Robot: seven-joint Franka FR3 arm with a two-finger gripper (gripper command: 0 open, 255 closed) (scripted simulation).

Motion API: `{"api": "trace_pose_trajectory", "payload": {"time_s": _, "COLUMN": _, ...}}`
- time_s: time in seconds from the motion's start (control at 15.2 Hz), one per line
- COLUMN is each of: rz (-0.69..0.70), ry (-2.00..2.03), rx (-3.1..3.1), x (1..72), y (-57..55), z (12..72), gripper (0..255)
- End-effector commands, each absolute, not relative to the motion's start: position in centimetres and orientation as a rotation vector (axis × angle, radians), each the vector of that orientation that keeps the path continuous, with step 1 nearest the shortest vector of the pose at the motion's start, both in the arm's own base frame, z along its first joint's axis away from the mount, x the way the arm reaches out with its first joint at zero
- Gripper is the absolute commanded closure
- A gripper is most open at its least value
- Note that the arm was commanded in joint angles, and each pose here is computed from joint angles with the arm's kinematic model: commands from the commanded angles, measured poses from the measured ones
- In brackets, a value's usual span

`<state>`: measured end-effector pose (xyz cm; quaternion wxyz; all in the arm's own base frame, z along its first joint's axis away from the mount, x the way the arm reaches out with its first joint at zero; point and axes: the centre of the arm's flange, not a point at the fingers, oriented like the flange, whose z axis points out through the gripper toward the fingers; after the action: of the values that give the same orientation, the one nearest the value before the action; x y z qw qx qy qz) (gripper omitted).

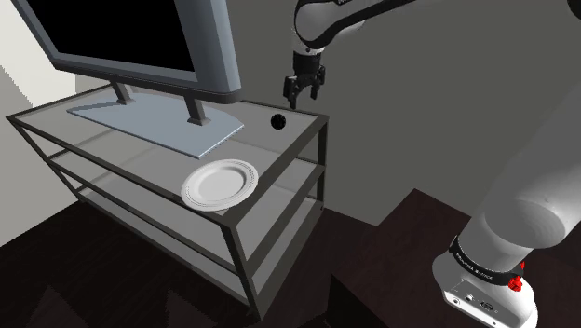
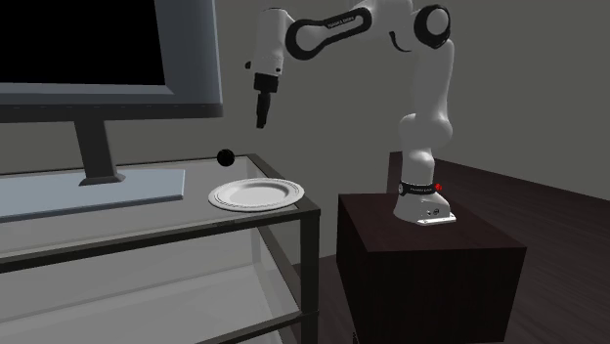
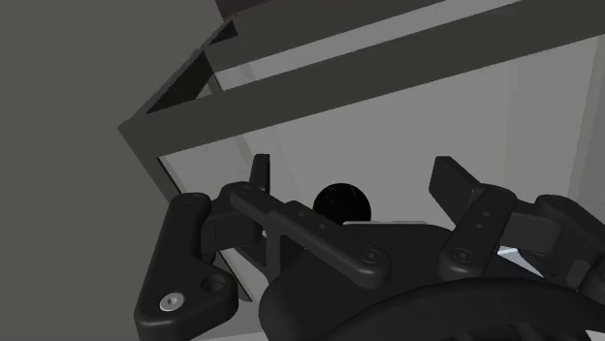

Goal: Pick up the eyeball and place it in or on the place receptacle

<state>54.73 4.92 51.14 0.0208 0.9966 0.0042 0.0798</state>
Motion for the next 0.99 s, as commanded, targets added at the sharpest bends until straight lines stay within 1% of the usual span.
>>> {"api": "trace_pose_trajectory", "payload": {"time_s": 0.0, "rz": 0.261, "ry": 0.021, "rx": 3.08, "x": 56.9, "y": 5.4, "z": 50.1, "gripper": 0}}
{"api": "trace_pose_trajectory", "payload": {"time_s": 0.46, "rz": 0.304, "ry": 0.049, "rx": 3.043, "x": 64.9, "y": 7.3, "z": 46.5, "gripper": 0}}
{"api": "trace_pose_trajectory", "payload": {"time_s": 0.92, "rz": 0.305, "ry": 0.05, "rx": 3.041, "x": 65.9, "y": 7.1, "z": 43.3, "gripper": 0}}
